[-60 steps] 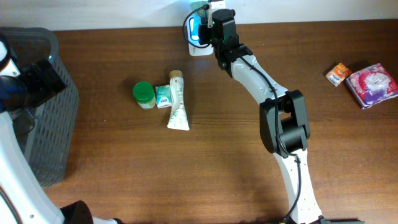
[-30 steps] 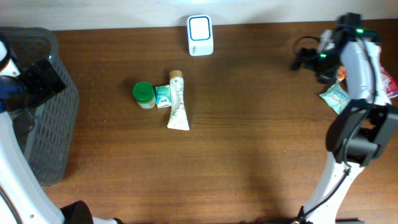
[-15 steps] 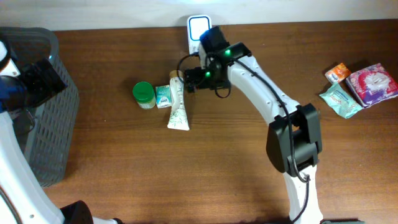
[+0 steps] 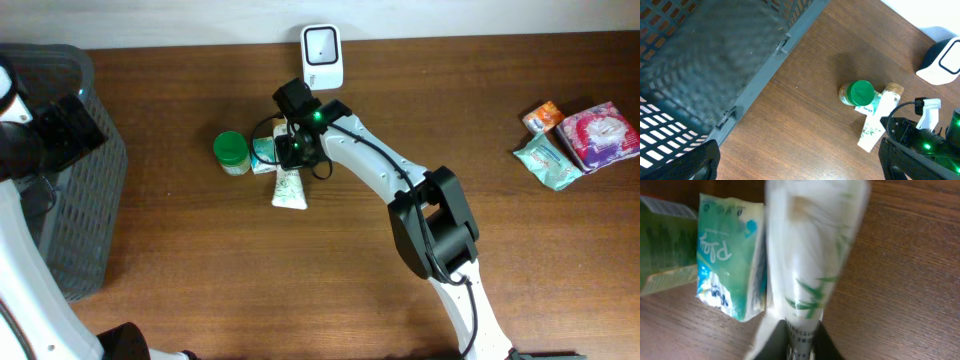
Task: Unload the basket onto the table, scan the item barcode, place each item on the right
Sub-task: 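Grasp the white tube with the right gripper and lift it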
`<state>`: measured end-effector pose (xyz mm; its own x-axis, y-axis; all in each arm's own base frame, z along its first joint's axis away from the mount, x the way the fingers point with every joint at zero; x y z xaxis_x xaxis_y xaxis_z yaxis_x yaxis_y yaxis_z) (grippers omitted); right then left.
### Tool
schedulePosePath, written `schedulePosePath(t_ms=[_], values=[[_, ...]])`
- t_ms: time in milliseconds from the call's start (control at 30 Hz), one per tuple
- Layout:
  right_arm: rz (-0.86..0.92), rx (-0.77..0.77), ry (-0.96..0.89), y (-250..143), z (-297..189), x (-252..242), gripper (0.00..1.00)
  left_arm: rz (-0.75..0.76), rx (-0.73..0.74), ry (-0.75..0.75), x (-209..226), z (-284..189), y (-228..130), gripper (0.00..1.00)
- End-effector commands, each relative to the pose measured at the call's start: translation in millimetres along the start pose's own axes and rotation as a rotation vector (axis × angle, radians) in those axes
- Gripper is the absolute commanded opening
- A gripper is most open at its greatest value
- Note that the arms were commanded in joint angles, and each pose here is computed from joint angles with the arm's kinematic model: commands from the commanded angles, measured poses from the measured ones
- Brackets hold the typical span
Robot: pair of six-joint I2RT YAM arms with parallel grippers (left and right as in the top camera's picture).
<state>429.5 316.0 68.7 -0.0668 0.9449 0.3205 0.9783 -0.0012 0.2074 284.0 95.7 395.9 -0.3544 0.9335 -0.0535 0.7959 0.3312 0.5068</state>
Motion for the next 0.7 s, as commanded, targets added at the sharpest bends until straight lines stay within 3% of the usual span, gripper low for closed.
schedulePosePath(t_ms=[0,167,233,267,400,433,567,667], values=[[0.014,0.033,-0.047,-5,5,-15,0.04,-0.008,-0.011,-0.003,0,-4,-1,0.99],[0.094,-0.021,-0.373,7,-66,-88,0.04,-0.008,-0.011,-0.003,0,-4,-1,0.99],[0.113,0.023,-0.411,5,-72,-110,0.04,-0.008,-0.011,-0.003,0,-4,-1,0.99],[0.107,0.035,-0.421,5,-74,-116,0.15,-0.008,-0.011,-0.003,0,-4,-1,0.99],[0.137,0.041,-0.459,7,-80,-134,0.17,-0.008,-0.011,-0.003,0,-4,-1,0.99],[0.149,0.043,-0.463,8,-81,-139,0.23,-0.008,-0.011,-0.003,0,-4,-1,0.99],[0.145,0.033,-0.458,10,-81,-137,0.23,-0.008,-0.011,-0.003,0,-4,-1,0.99],[0.096,-0.018,-0.421,14,-102,-104,0.26,-0.008,-0.011,-0.003,0,-4,-1,0.99]])
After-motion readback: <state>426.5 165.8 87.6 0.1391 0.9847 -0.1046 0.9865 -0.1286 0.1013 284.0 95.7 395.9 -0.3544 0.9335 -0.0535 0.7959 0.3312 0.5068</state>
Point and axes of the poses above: each gripper's point midway between its finger pads, its own z axis out along the fingers, its own x axis along the line the jaws close on, y = z × x, the point moved 4 cm from there along -z, back along the fingers, and after that the axes turned 13 degrees about z, right-handed, at the moved point
